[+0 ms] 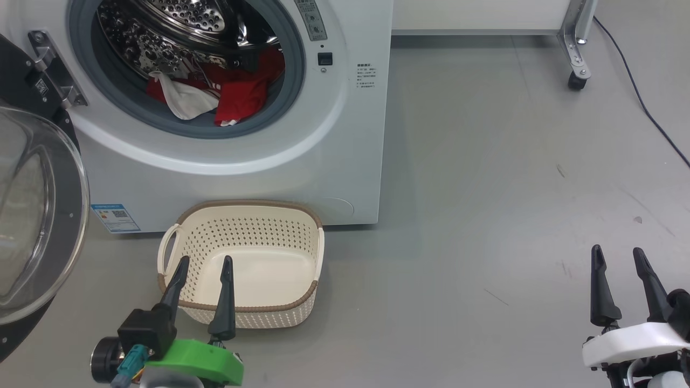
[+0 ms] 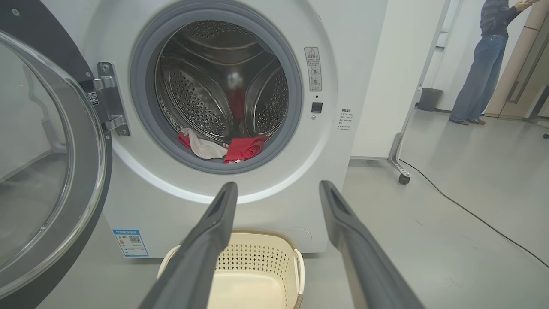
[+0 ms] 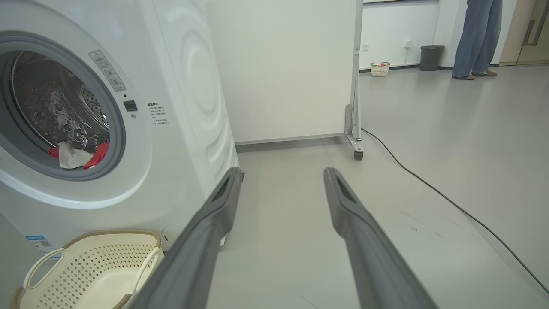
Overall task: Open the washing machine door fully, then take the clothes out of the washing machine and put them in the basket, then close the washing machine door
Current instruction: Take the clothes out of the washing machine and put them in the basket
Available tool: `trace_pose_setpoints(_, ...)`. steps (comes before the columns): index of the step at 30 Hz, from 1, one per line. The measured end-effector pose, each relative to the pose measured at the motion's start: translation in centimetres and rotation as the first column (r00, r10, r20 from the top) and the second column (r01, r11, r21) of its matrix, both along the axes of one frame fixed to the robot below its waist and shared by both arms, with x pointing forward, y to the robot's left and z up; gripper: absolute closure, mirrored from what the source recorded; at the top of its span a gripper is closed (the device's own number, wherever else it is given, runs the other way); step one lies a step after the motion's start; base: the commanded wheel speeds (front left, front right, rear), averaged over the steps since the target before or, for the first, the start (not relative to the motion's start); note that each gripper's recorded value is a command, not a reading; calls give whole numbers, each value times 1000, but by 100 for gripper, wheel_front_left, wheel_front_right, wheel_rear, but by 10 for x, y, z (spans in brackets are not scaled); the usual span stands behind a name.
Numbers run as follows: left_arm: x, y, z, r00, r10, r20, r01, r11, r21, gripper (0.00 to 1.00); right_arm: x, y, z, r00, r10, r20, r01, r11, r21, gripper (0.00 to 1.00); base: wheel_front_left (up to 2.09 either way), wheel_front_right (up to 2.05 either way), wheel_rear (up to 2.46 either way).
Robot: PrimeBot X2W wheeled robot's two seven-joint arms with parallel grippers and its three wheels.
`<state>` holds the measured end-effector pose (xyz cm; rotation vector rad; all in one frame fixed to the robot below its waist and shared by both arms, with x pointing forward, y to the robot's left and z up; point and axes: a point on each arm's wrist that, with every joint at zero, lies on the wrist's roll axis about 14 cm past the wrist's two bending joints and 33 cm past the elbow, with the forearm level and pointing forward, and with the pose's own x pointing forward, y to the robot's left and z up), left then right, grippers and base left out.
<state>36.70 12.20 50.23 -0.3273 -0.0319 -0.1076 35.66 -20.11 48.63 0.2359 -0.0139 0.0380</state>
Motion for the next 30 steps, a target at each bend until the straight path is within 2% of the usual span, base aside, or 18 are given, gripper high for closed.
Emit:
trace_pose_setpoints(11,0,-1,3,1000,-1,8,1,1000,-22,0,1,1,0,1000,3,-1,-3,1000,0,0,0,0,0)
trace_pose_setpoints(13,-1,-9,9,999,-33,25,35,998,-54,0,1,1,-1,1000,3,-1,-3,1000,1,0,7,-7,0)
trace_pose_setpoints(17,0,-8,15,999,-27,39,30,995,-96,0,1,2,-1,1000,4,-3,-4,1000,2,0,15,-15,0)
trace_pose_setpoints(30,-1,-2,15,999,-12,39,15,996,-89,0,2,5,-1,1000,14,-3,-14,1000,-2,0,51,-51,0)
